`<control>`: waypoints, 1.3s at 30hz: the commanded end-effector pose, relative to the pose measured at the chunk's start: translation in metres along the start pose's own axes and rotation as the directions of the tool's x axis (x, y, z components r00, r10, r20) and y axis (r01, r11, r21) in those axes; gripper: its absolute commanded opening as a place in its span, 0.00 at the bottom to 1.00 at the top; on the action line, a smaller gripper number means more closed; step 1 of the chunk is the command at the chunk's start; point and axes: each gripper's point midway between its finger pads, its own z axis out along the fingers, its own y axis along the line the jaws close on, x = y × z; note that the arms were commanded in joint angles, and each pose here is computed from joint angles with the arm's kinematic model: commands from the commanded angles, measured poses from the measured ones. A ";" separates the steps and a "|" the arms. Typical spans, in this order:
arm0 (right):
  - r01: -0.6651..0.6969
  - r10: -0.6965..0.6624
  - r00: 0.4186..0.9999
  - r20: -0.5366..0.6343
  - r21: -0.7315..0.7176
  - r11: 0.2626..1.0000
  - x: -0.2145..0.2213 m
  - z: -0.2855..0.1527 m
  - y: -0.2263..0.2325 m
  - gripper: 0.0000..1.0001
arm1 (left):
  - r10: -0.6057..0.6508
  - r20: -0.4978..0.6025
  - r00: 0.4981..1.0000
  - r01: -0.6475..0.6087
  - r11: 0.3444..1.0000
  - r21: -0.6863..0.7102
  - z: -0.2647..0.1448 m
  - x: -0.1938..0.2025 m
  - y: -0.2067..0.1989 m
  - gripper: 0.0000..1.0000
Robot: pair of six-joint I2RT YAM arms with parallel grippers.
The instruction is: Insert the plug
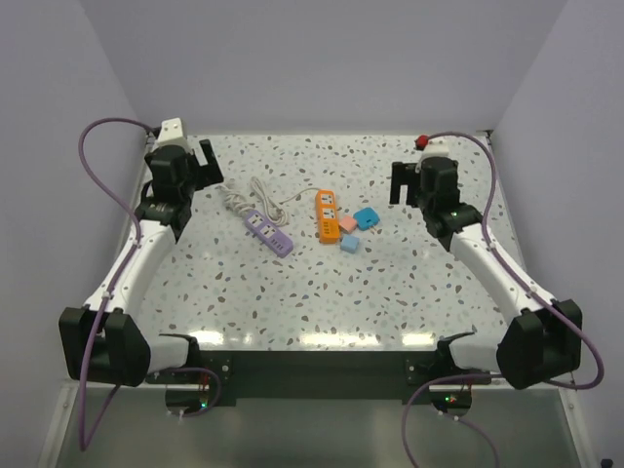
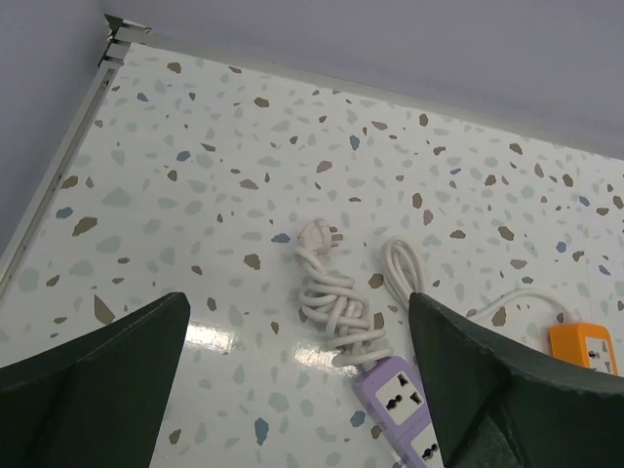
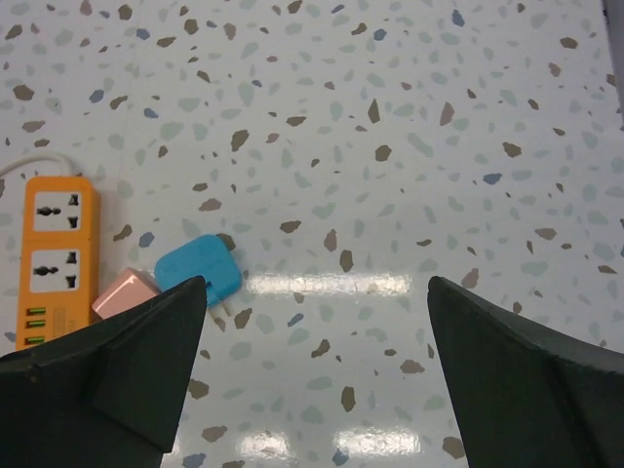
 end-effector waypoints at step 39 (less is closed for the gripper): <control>0.162 -0.451 0.863 -0.228 -0.721 0.674 0.164 0.009 0.159 0.94 | 0.338 -0.374 0.864 0.114 0.592 0.798 -0.016 0.100 -0.195 1.00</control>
